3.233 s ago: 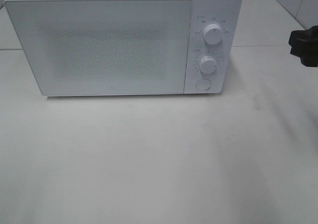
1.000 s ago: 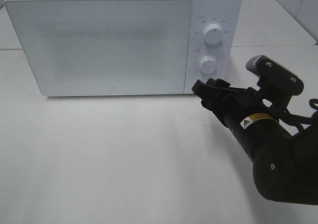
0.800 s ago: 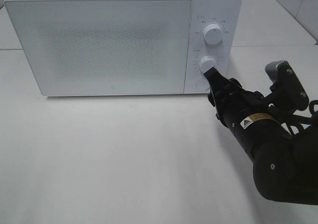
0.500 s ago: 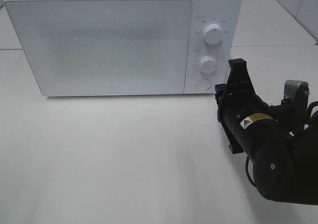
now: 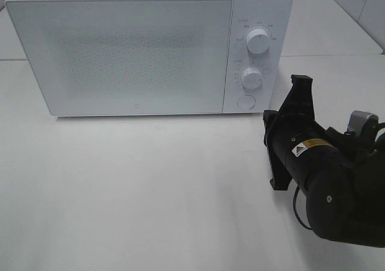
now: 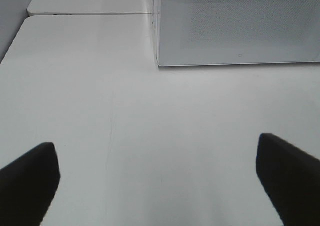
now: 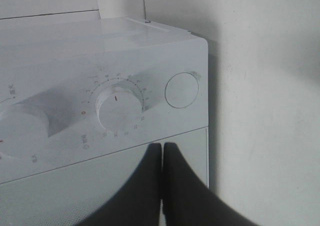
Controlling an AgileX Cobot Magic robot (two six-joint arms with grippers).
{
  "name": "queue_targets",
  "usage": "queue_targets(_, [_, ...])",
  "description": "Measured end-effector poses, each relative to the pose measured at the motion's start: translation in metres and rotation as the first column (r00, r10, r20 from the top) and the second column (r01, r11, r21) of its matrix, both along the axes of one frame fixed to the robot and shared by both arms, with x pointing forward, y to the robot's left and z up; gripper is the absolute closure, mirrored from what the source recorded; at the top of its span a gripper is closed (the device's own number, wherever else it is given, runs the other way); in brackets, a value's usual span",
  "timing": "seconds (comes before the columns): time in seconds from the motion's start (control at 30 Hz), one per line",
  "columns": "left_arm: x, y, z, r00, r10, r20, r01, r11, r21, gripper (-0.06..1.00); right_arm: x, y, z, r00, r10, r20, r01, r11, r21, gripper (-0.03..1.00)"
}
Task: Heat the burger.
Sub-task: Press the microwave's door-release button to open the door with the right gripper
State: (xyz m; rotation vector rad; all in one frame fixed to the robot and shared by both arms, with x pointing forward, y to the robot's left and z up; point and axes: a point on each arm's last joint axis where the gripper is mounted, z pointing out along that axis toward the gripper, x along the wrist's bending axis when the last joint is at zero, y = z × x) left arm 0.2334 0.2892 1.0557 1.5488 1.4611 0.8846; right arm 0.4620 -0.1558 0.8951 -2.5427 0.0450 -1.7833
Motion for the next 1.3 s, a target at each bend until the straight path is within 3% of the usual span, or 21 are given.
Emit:
queue_targets(1.07, [0.0,0.0,0.0,1.0,0.0,0.0,0.0,1.0,0.0,-0.05,0.094,0.013,-0.035,0.996,-0.015,-0.086,0.013,0.999,-0.034,0.95])
queue_targets(1.3, [0.0,0.0,0.0,1.0,0.0,0.0,0.0,1.0,0.0,-0.05,0.098,0.012,-0.038,0.995,-0.009,-0.098,0.005,0.999,-0.041,0.95])
